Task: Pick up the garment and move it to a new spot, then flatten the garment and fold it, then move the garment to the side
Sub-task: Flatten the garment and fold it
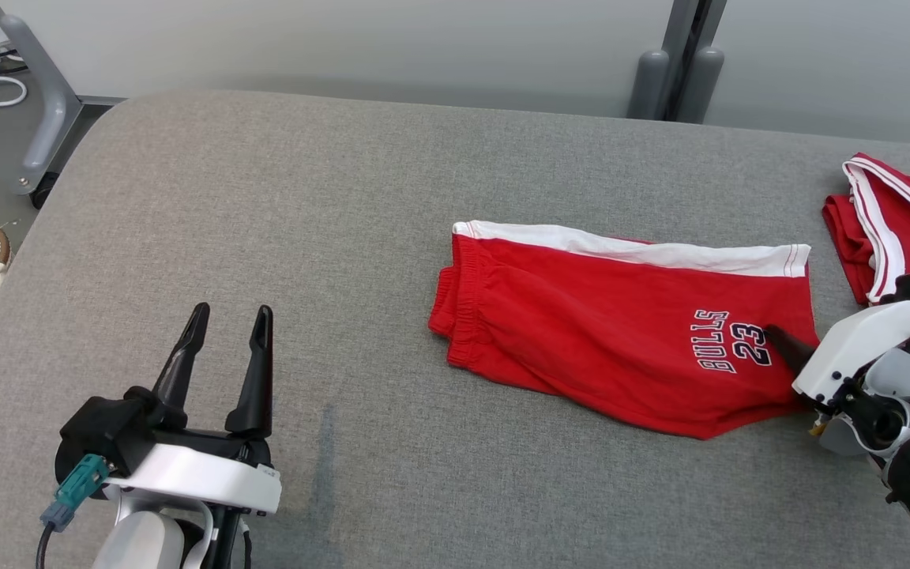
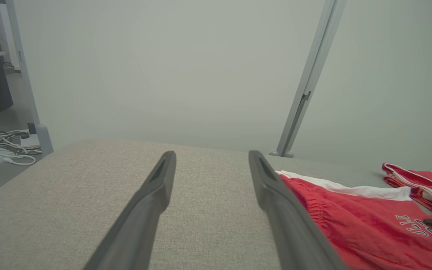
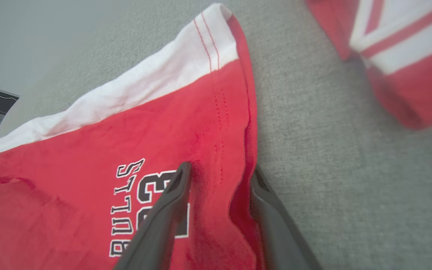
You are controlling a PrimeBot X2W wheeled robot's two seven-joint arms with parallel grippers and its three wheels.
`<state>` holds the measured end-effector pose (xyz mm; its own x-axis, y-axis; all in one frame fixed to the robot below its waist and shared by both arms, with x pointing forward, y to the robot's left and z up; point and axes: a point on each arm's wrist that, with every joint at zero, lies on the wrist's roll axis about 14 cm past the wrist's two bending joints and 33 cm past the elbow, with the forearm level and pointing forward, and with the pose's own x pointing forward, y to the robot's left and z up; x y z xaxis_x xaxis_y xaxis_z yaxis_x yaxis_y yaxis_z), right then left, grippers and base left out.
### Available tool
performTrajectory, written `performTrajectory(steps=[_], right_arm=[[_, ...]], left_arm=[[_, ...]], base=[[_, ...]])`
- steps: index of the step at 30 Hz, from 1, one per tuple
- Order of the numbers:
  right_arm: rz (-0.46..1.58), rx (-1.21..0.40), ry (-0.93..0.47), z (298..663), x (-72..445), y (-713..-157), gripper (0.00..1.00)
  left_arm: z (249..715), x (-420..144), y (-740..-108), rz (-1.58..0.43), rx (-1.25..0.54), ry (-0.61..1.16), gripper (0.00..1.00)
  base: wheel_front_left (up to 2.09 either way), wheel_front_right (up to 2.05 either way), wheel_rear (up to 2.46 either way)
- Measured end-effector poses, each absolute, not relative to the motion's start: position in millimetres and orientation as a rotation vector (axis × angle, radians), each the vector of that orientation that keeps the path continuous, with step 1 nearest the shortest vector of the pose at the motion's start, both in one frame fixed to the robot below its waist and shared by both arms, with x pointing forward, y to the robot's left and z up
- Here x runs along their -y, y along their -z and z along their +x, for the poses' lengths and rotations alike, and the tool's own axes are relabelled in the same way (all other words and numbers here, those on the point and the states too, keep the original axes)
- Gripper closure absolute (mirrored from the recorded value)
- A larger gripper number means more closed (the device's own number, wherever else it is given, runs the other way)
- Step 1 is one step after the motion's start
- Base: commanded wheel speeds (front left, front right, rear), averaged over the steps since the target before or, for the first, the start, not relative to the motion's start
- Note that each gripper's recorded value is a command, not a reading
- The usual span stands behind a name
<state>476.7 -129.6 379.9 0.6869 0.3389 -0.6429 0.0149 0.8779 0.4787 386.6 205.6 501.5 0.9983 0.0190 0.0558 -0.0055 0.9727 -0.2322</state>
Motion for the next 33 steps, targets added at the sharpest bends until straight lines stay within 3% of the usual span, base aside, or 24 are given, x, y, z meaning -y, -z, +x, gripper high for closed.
performTrajectory(steps=[2, 3, 25, 33], right_arm=[[0.482, -0.8, -0.196, 476, 126, -381, 0.98], [0.483, -0.8, -0.199, 476, 124, -381, 1.0], [0.362, -0.65, -0.197, 482, 162, -415, 1.0], [0.275, -0.544, -0.315, 497, 136, -447, 1.0]], left_arm=[[386, -205, -501, -0.237, 0.057, -0.013, 0.0], [386, -204, -501, -0.239, 0.058, -0.01, 0.0], [378, -200, -504, -0.249, 0.072, 0.0, 0.0], [375, -201, -505, -0.25, 0.075, -0.002, 0.0]], base=[[0.0, 0.0, 0.0], [0.0, 0.0, 0.0], [0.0, 0.0, 0.0], [0.0, 0.0, 0.0]])
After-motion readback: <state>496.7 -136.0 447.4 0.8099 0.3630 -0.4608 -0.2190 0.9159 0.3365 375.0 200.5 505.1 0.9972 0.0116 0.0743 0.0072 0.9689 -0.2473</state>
